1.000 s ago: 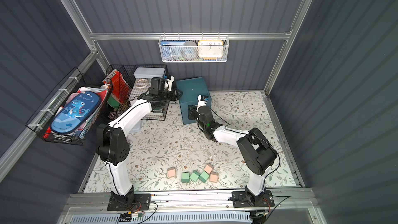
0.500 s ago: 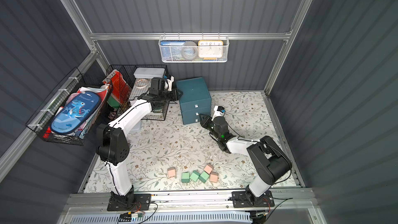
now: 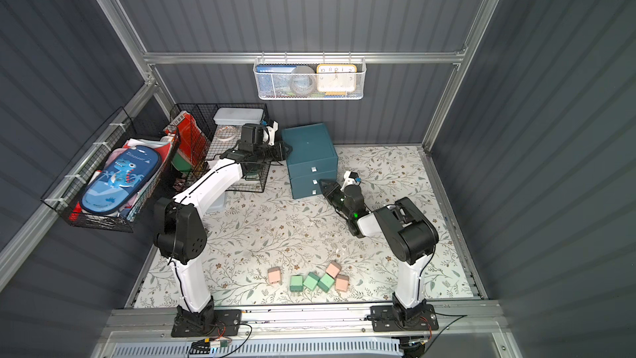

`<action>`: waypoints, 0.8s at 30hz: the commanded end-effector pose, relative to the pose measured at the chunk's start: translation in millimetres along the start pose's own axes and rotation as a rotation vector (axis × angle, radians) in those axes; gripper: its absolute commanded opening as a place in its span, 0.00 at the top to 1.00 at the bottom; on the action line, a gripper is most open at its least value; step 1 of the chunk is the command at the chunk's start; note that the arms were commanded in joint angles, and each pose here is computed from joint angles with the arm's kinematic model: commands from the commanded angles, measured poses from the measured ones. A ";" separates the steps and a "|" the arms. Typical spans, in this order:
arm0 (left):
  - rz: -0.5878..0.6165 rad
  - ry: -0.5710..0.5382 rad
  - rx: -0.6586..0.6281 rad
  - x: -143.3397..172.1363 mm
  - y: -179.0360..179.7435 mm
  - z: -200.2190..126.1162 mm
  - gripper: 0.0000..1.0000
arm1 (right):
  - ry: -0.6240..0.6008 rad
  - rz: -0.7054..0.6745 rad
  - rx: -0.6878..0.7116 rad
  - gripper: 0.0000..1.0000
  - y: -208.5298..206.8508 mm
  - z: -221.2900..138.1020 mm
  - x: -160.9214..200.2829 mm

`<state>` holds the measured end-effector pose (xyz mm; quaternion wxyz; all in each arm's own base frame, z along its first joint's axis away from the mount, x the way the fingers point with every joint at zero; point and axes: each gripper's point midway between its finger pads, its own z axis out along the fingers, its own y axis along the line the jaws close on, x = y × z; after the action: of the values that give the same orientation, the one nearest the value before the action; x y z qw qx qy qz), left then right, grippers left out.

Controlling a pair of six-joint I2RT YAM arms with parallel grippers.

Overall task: Place the plugs into the drawer by color
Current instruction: Open the drawer in the storage box.

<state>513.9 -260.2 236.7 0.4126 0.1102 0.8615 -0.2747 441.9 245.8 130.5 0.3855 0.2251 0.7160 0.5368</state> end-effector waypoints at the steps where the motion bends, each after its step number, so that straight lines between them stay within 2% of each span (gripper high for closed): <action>1: -0.018 0.175 -0.008 55.1 9.8 17.6 0.57 | 0.008 0.030 -0.071 0.58 14.3 8.1 -2.2; 5: -0.018 0.177 -0.007 55.9 9.8 17.9 0.57 | 0.011 0.039 -0.080 0.59 14.8 14.0 -1.8; 9: -0.018 0.177 -0.008 55.5 9.8 17.6 0.56 | 0.066 0.046 -0.088 0.60 16.8 18.3 8.2; 14: -0.019 0.180 -0.008 56.7 10.3 18.5 0.56 | 0.077 0.056 -0.094 0.64 14.7 23.5 11.4; 24: -0.018 0.178 -0.008 56.1 9.9 17.3 0.56 | 0.083 0.054 -0.067 0.82 6.1 23.5 13.7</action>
<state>513.6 -260.6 236.2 0.4114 0.1108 0.8616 -0.2758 451.1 269.4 126.1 0.3440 0.2167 0.7072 0.5783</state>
